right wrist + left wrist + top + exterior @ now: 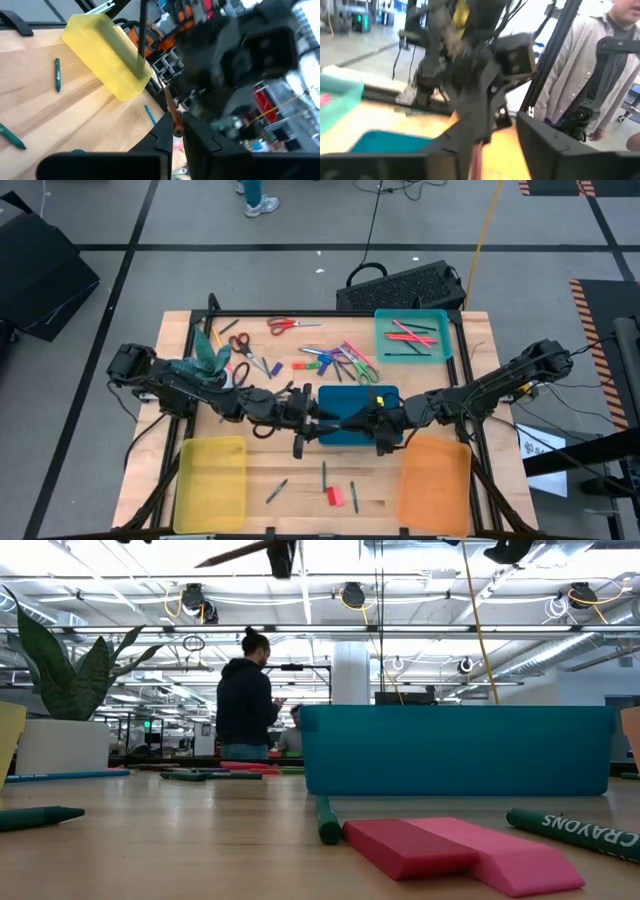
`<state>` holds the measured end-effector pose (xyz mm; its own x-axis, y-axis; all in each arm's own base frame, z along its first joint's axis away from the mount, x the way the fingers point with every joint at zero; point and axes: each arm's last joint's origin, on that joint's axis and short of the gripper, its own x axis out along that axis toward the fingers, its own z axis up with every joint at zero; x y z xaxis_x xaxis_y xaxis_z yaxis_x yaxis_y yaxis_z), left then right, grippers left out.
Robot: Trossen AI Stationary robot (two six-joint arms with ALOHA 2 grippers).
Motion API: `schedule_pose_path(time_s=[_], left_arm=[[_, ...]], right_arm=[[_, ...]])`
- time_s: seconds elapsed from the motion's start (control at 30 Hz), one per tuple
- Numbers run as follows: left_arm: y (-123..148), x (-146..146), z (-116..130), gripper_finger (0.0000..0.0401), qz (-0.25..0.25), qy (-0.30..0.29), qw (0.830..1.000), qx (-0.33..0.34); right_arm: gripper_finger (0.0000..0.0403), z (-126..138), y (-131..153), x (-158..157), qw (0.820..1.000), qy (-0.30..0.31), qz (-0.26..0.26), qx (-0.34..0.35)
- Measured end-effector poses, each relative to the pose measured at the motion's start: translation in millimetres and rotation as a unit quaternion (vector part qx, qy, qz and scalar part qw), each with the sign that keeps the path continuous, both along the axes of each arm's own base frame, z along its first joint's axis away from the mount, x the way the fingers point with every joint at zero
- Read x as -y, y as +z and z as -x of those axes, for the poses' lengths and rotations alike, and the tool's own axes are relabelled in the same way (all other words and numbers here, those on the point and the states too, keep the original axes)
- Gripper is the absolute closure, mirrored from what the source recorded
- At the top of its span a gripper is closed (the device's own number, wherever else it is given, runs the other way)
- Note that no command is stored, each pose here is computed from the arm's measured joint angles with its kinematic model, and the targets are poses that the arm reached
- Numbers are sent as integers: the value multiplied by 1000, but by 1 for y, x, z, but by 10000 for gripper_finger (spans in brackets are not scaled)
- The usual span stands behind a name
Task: Sort crayons/erasers/pens/pencils in bins
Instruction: Put the brown pencil into the green bin
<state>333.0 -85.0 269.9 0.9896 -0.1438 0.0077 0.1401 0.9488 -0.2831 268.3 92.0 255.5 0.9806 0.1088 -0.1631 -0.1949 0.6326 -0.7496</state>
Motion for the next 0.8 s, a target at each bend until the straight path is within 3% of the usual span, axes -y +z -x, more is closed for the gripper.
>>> schedule_pose_path(time_s=[0.2,0.43,0.6,0.8], left_arm=[[34,-15,33,181,-62,38,997,-30],[45,-33,84,174,-80,164,972,-149],[35,-34,100,174,-66,222,949,-216],[14,-29,99,174,-71,223,939,-252]], right_arm=[[382,1,-2,2,995,-63,-58,-41],[382,-2,21,23,963,-202,-92,-151],[382,4,45,58,909,-333,-116,-221],[383,7,78,103,830,-478,-100,-271]])
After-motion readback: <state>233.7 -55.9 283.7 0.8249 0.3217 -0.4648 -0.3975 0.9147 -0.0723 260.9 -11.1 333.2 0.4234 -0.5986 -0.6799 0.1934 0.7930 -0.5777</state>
